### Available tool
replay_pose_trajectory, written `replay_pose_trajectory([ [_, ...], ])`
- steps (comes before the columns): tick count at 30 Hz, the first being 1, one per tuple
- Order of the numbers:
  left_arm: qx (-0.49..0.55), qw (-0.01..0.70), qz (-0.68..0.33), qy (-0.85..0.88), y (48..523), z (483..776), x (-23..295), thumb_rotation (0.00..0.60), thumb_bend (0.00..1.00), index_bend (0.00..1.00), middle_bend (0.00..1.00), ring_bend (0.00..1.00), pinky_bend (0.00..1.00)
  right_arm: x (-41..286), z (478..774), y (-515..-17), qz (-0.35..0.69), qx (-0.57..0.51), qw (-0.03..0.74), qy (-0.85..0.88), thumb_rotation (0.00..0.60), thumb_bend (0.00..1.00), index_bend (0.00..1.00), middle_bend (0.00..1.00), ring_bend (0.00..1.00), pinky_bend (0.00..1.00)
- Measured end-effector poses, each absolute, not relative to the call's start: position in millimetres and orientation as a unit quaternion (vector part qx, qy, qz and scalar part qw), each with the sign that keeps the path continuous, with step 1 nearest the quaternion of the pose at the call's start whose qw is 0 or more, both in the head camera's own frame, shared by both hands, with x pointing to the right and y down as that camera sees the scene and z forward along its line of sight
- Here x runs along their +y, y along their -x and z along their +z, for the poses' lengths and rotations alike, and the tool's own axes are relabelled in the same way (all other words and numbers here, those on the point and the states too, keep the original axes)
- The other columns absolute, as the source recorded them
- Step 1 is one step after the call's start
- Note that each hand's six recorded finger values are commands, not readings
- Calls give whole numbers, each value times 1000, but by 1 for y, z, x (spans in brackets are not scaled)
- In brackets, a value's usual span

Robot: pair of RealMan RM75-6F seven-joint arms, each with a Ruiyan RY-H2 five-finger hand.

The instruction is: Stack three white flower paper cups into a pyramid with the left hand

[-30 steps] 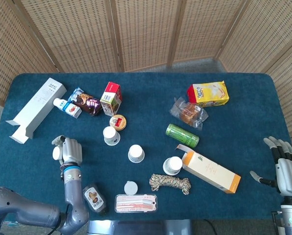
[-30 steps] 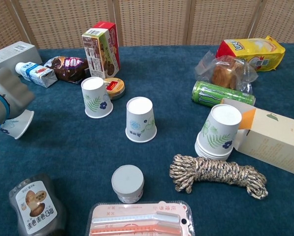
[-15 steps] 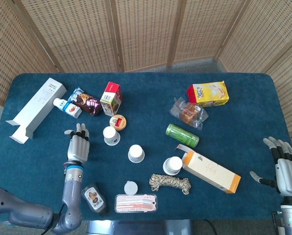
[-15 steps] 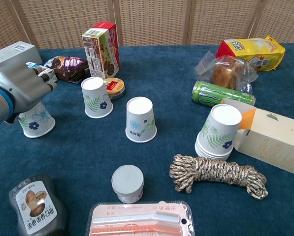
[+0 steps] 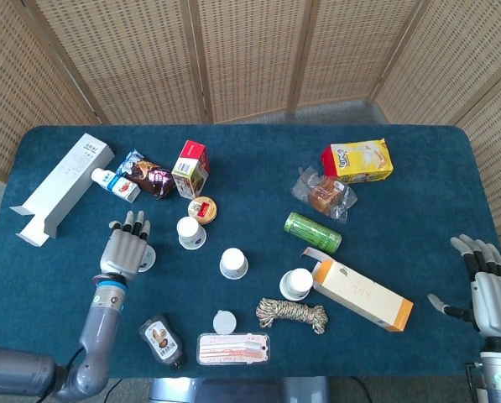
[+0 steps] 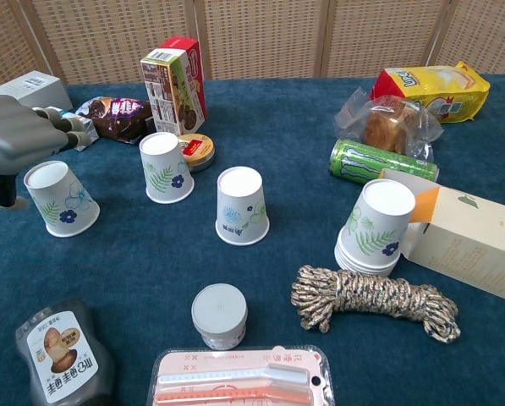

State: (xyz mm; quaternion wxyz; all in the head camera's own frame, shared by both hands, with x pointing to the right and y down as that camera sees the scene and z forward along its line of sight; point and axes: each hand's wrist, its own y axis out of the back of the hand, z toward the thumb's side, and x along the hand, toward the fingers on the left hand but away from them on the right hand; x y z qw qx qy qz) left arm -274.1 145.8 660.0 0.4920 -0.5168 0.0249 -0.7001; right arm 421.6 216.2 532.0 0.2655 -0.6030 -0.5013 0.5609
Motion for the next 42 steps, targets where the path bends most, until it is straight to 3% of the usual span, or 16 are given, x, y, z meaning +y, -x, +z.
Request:
replay_pose_trajectory([
  [7,59,467,-671,574,290,654,146,600,329,19,0,5,314,218,533,-418,562,-496,268,605,600,114,123,0,0,0],
  [13,71,449,-651,608,297,658,153,600,329,94,6,85,382,218,534,-418,563,-497,268,604,600,115,124,0,0,0],
  [16,75,447,-645,616,300,662,154,600,327,141,68,156,418,218,534,-418,563,-497,268,604,600,115,123,0,0,0],
  [21,75,452,-644,613,301,665,157,600,326,304,247,326,509,218,534,-419,563,-497,267,604,600,116,123,0,0,0],
  [26,80,456,-647,606,302,667,157,600,326,367,352,418,557,218,533,-419,561,-498,266,605,600,116,123,0,0,0],
  [42,129,477,-585,643,266,649,157,600,324,389,368,434,568,218,533,-419,561,-499,264,606,600,115,123,0,0,0],
])
